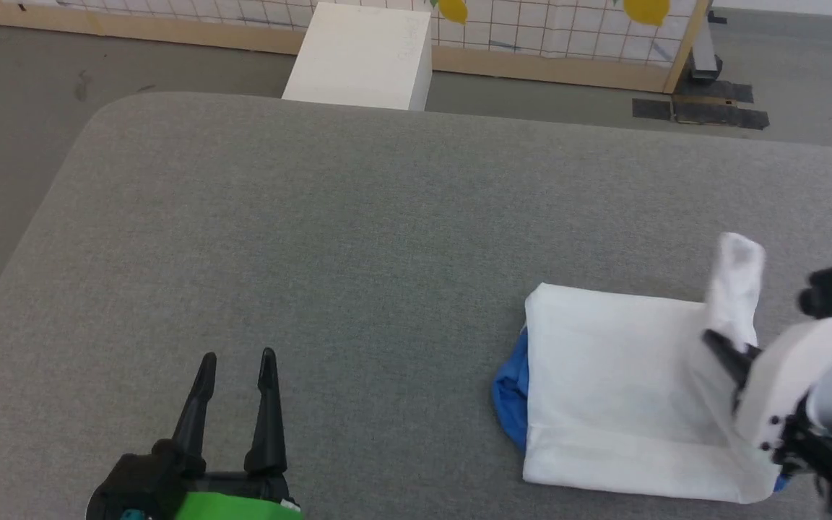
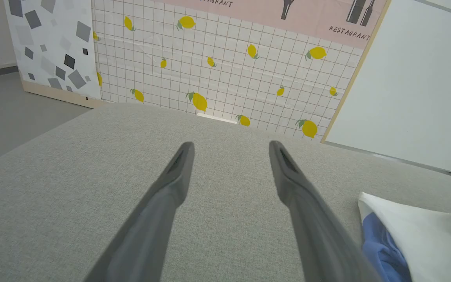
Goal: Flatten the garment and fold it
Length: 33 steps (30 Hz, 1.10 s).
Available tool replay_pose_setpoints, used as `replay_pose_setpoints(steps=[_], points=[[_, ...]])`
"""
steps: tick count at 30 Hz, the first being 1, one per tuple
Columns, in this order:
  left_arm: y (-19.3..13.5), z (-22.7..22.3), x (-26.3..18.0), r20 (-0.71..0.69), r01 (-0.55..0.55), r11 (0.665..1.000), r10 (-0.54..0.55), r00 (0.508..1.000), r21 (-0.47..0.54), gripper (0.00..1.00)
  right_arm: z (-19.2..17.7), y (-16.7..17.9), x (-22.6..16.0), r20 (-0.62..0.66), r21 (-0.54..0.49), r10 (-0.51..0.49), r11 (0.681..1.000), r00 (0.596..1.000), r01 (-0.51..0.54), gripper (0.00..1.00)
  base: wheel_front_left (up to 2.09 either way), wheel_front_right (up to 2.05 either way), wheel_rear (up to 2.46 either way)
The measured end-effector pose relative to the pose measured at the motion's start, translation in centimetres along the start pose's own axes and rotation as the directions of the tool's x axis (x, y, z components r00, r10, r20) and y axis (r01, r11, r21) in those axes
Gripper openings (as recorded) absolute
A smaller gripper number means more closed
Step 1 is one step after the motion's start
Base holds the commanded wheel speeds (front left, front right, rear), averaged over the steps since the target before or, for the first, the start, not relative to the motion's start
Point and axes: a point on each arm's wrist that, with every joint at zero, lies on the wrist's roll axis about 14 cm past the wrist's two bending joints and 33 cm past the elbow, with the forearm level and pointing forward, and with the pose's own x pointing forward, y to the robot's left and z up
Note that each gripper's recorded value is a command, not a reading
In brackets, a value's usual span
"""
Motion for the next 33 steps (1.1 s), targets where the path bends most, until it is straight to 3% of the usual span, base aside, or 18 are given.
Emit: replay_pose_setpoints(steps=[5, 6, 8, 23, 24, 26, 27, 33], points=[[0.7, 0.1, -0.4, 0.002, -0.026, 1.000, 0.026, 1.000, 0.000, 1.00, -0.4, 5.4, 1.6, -0.047, -0.057, 0.136, 0.989, 0.990, -0.139, 0.00, 0.00, 0.00, 0.00], [1.1, 0.2, -0.6, 0.003, -0.042, 0.999, 0.042, 0.999, 0.002, 1.00, -1.2, 8.0, 2.5, -0.091, -0.088, 0.196, 0.975, 0.976, -0.204, 0.00, 0.00, 0.00, 0.00], [1.3, 0.1, -0.7, -0.001, -0.052, 0.999, 0.052, 0.999, -0.001, 1.00, -1.8, 9.4, 3.3, -0.124, -0.107, 0.224, 0.965, 0.967, -0.238, 0.00, 0.00, 0.00, 0.00], [1.7, -1.2, 0.1, -0.041, -0.076, 0.997, 0.076, 0.996, -0.002, 1.00, -8.4, 12.0, 8.9, -0.336, -0.193, 0.201, 0.941, 0.920, -0.276, 0.00, 0.00, 0.00, 0.00], [1.7, -1.2, 0.1, -0.040, -0.074, 0.997, 0.074, 0.996, -0.004, 1.00, -8.4, 12.1, 8.9, -0.341, -0.199, 0.200, 0.940, 0.919, -0.278, 0.05, 0.00, 0.00, 0.00], [1.6, -1.2, 0.1, -0.039, -0.071, 0.997, 0.071, 0.997, -0.007, 1.00, -8.5, 12.4, 8.9, -0.342, -0.198, 0.209, 0.937, 0.916, -0.288, 0.77, 0.00, 0.00, 0.00], [1.5, -1.2, 0.1, -0.038, -0.068, 0.998, 0.068, 0.997, -0.009, 1.00, -8.4, 12.6, 8.8, -0.341, -0.191, 0.218, 0.936, 0.914, -0.295, 1.00, 0.00, 0.00, 0.00], [0.9, -1.0, 0.3, -0.029, -0.044, 0.999, 0.044, 0.999, -0.019, 1.00, -6.9, 13.1, 7.8, -0.290, -0.154, 0.254, 0.939, 0.923, -0.307, 1.00, 0.00, 0.00, 0.00]])
